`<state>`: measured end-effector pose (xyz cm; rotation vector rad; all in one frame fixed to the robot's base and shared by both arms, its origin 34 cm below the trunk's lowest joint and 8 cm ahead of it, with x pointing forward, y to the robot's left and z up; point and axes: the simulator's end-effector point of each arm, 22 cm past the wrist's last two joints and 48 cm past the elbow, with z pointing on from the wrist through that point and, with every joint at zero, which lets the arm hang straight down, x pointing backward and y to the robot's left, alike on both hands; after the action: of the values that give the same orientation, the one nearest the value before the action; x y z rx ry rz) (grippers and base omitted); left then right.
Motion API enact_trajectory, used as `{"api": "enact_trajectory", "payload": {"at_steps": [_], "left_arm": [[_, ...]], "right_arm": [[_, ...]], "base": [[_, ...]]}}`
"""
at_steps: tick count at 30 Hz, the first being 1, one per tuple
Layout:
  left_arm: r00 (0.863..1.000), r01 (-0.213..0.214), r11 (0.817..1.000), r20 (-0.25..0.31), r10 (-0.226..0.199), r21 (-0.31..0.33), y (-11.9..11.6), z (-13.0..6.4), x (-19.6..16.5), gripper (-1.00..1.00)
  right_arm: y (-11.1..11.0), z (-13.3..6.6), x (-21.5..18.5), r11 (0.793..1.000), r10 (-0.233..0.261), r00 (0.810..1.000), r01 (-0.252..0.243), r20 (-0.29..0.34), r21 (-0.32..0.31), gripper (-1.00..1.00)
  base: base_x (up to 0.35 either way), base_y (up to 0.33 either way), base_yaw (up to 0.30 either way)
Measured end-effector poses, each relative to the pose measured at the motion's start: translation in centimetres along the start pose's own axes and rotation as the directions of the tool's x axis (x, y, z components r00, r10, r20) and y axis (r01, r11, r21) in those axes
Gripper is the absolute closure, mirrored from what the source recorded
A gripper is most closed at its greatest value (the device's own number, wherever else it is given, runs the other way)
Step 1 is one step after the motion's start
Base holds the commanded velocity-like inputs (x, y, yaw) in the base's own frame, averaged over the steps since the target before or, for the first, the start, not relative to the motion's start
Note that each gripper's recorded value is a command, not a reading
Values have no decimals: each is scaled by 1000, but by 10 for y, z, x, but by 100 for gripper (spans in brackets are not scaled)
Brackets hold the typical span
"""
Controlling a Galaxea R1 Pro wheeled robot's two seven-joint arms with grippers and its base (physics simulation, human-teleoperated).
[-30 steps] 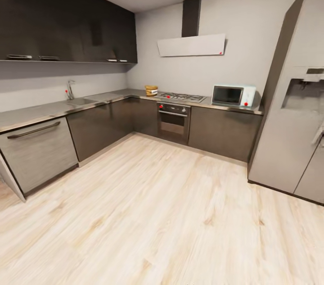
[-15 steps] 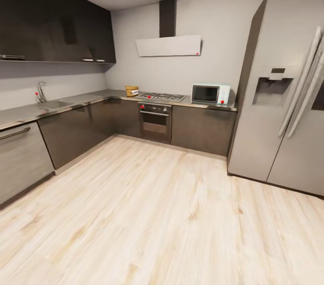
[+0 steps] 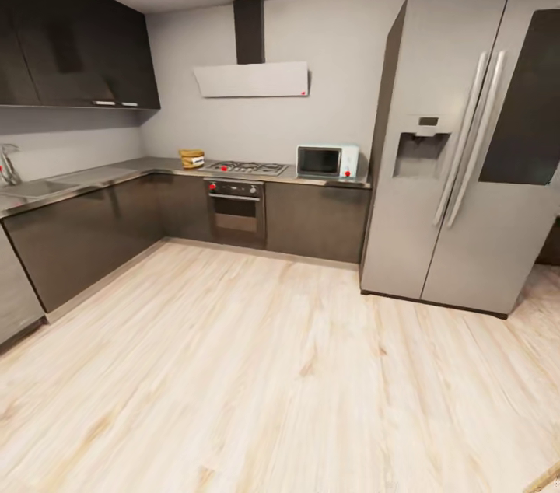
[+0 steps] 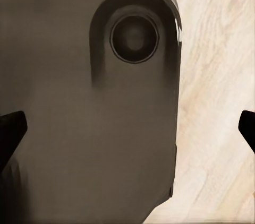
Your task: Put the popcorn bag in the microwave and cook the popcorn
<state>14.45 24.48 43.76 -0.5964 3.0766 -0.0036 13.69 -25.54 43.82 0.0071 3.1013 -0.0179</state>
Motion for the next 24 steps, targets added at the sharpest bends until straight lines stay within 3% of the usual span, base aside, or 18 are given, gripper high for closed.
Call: {"api": "enact_trajectory", "payload": {"at_steps": [12, 24], "left_arm": [[1000, 0, 1000, -1, 0, 8, -2, 0, 0, -100], [1000, -3, 1000, 1, 3, 10, -2, 0, 0, -100]], "right_arm": [[-3, 0, 0, 1000, 5, 1000, -5, 0, 4, -100], [-2, 0, 1, 1000, -6, 1000, 6, -2, 1, -100]], "base": [[1, 0, -270], [277, 0, -18]]}}
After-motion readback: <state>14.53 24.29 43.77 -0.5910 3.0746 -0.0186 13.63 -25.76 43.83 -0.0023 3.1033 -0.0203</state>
